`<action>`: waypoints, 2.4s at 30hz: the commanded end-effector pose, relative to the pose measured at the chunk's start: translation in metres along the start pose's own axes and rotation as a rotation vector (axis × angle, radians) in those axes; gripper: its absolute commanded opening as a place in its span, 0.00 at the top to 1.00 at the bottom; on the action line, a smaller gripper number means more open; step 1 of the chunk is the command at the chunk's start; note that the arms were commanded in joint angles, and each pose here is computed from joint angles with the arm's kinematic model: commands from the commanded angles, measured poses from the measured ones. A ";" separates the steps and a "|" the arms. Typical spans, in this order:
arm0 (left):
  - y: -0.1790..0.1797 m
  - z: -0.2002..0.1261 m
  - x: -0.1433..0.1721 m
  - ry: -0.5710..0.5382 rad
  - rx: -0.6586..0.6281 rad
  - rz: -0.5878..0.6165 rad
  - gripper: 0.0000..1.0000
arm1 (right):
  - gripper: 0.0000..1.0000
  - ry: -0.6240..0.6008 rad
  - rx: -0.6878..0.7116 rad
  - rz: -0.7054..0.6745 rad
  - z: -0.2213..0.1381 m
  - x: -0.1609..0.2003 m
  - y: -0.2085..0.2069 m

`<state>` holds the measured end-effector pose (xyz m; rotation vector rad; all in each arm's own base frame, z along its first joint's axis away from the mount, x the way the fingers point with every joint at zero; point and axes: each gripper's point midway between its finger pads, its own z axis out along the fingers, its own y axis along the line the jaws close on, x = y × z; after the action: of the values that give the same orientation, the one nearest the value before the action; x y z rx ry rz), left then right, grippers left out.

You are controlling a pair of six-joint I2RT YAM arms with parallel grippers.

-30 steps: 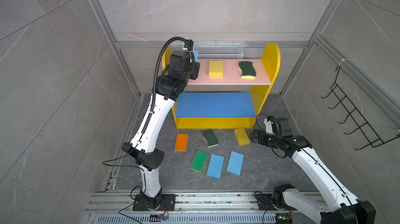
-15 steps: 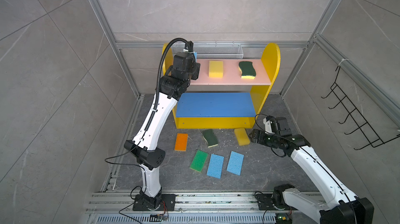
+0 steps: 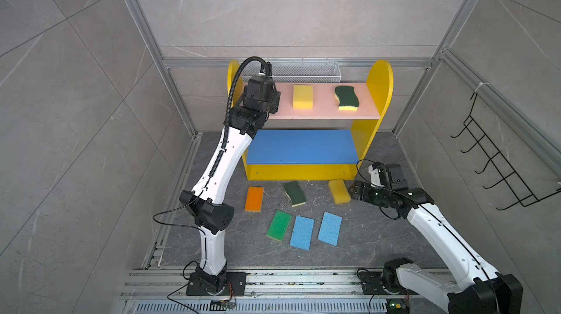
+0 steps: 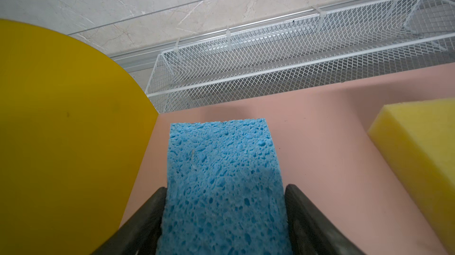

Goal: Arrange cleaning sponges on a shelf
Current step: Place the cleaning sponge on the shelf, then move the cleaning sponge to the shelf.

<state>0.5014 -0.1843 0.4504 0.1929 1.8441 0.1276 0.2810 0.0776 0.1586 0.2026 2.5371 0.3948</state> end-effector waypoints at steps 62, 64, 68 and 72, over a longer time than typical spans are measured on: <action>-0.009 -0.088 0.013 0.066 0.070 -0.160 0.23 | 0.02 -0.050 -0.068 0.013 -0.033 0.007 0.009; -0.010 -0.086 0.014 0.070 0.065 -0.152 0.25 | 0.02 -0.052 -0.069 0.013 -0.033 0.006 0.009; -0.010 -0.082 0.015 0.073 0.049 -0.137 0.27 | 0.02 -0.048 -0.067 0.014 -0.032 0.006 0.009; -0.009 -0.076 0.015 0.083 0.041 -0.127 0.29 | 0.02 -0.050 -0.067 0.013 -0.032 0.005 0.010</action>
<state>0.4231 -0.1959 0.4452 0.1204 1.9587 -0.0143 0.2632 0.0823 0.1892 0.1795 2.4483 0.4801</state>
